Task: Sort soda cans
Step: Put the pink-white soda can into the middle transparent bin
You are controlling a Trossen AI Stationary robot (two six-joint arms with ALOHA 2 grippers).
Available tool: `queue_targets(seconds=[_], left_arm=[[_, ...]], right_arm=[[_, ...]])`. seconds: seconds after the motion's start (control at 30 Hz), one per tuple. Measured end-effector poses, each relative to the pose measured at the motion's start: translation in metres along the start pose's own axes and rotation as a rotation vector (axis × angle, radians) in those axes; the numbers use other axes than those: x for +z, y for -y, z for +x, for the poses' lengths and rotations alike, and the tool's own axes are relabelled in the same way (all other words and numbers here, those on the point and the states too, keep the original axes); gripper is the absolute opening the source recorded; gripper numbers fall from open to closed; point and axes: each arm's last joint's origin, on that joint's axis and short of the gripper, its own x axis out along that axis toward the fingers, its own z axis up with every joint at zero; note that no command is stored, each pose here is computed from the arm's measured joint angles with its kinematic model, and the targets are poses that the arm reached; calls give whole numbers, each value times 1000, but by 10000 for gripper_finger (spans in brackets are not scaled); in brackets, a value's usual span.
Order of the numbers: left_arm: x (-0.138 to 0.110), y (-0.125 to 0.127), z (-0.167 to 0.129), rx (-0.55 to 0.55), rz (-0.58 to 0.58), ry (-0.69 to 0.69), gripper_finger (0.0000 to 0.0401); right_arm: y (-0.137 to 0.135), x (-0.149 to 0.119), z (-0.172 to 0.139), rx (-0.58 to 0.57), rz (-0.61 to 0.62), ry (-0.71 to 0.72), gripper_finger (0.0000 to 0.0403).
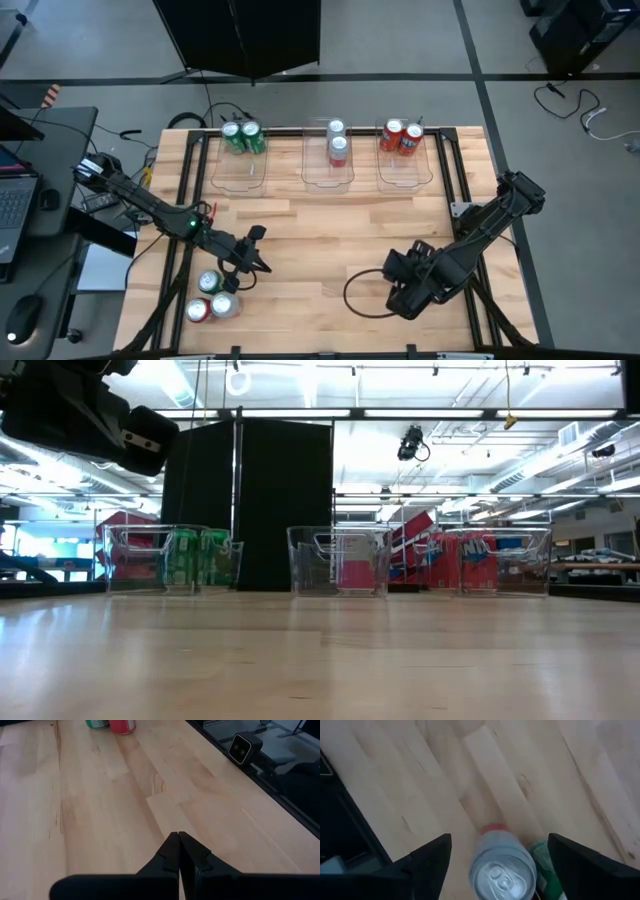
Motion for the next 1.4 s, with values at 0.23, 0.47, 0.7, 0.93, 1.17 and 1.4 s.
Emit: queue_targets(seconds=[0.23,0.47,0.7,0.93,1.17,1.4], left_arm=[[0,0,0,0,0,-2,1],[0,0,0,1,0,-1,1],[0,0,0,1,-4,-1,1],[0,0,0,1,-4,-1,1],[0,0,0,1,-5,-1,1],[0,0,0,1,-6,-1,1]], right_arm=[[5,-6,1,-47,9,-63,339],[7,-17,21,-54,0,-144,334],[0,-17,31,29,-16,-133,326],[5,-17,33,-24,-25,-152,305],[13,-11,34,-80,-29,-156,287],[27,0,34,-189,-3,-142,270]])
